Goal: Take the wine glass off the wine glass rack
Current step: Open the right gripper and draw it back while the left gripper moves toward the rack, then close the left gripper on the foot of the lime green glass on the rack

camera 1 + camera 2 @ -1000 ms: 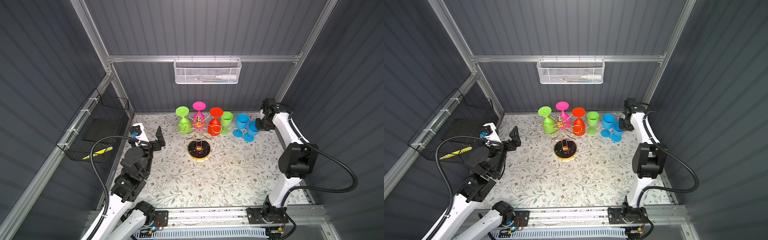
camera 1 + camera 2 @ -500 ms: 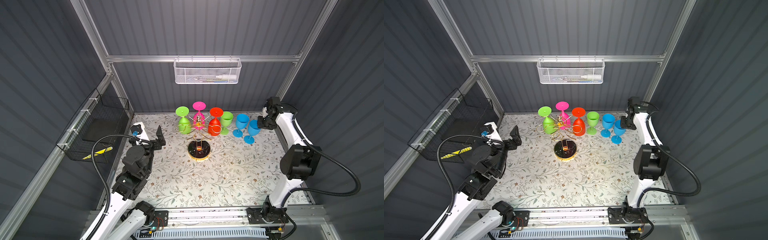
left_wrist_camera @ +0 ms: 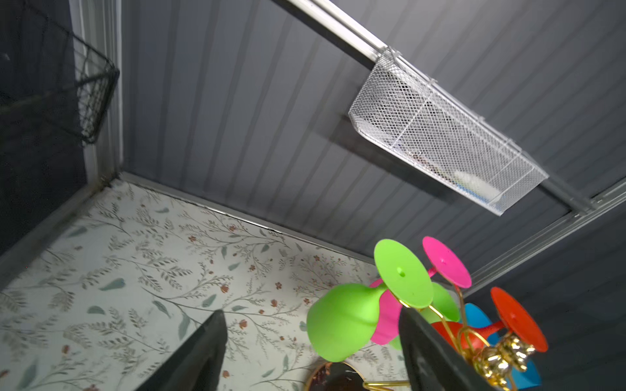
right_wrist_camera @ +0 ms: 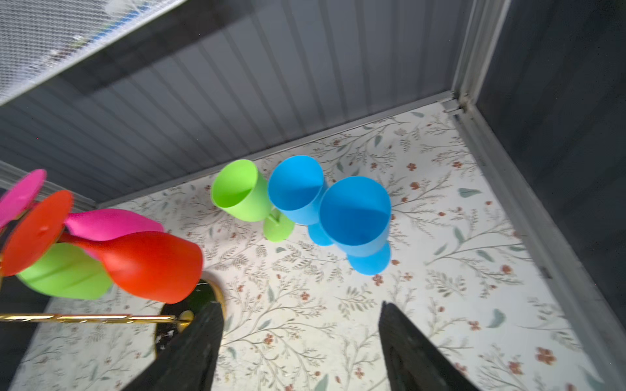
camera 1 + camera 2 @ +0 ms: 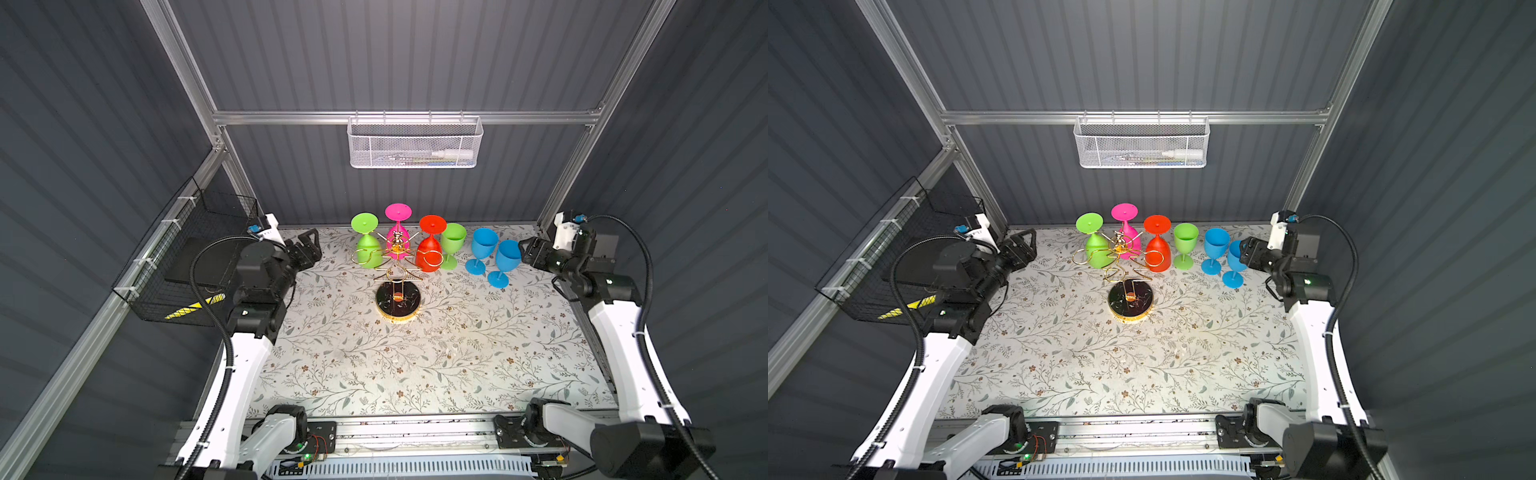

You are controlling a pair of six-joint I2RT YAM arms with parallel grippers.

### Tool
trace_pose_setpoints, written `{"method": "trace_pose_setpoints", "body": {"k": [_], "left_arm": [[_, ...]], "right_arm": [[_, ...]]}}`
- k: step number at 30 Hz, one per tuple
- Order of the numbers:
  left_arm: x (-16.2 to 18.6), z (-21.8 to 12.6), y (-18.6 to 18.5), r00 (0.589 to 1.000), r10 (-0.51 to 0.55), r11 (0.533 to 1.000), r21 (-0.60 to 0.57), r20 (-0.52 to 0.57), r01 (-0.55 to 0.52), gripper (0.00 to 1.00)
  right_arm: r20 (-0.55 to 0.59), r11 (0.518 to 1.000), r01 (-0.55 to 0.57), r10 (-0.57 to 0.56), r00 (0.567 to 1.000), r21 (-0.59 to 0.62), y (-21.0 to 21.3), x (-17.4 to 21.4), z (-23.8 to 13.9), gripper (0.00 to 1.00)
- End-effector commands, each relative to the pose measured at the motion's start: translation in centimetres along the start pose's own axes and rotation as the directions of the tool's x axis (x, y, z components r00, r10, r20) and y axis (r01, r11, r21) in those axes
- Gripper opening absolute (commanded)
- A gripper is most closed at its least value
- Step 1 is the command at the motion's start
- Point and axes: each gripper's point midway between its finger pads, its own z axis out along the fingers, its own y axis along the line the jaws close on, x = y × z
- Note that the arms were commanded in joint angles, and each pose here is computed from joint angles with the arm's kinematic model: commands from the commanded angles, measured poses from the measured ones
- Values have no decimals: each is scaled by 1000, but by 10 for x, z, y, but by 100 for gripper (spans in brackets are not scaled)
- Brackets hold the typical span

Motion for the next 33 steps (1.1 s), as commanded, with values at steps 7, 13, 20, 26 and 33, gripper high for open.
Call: {"method": "trace_pose_setpoints", "body": {"k": [7,13,20,26,33], "left_arm": [[24,33,-60,922,-186,866,387,-339,317,72],[27,50,-58,909,-179,856,396,-376,332,72],[33,67,-56,894,-191,839,406,-405,363,72],[37,79,-53,887,-193,835,404,-420,373,68],[42,90,-63,884,-166,831,420,-438,364,65]], "right_arm": [[-15,982,-44,42,999,-181,26,37,-12,90],[-115,970,-105,81,990,-218,32,71,-1,97],[-186,970,-57,12,982,-238,56,110,6,99],[-224,961,-55,-8,975,-273,73,130,9,99],[-249,954,-47,-29,968,-296,85,140,10,99]]}}
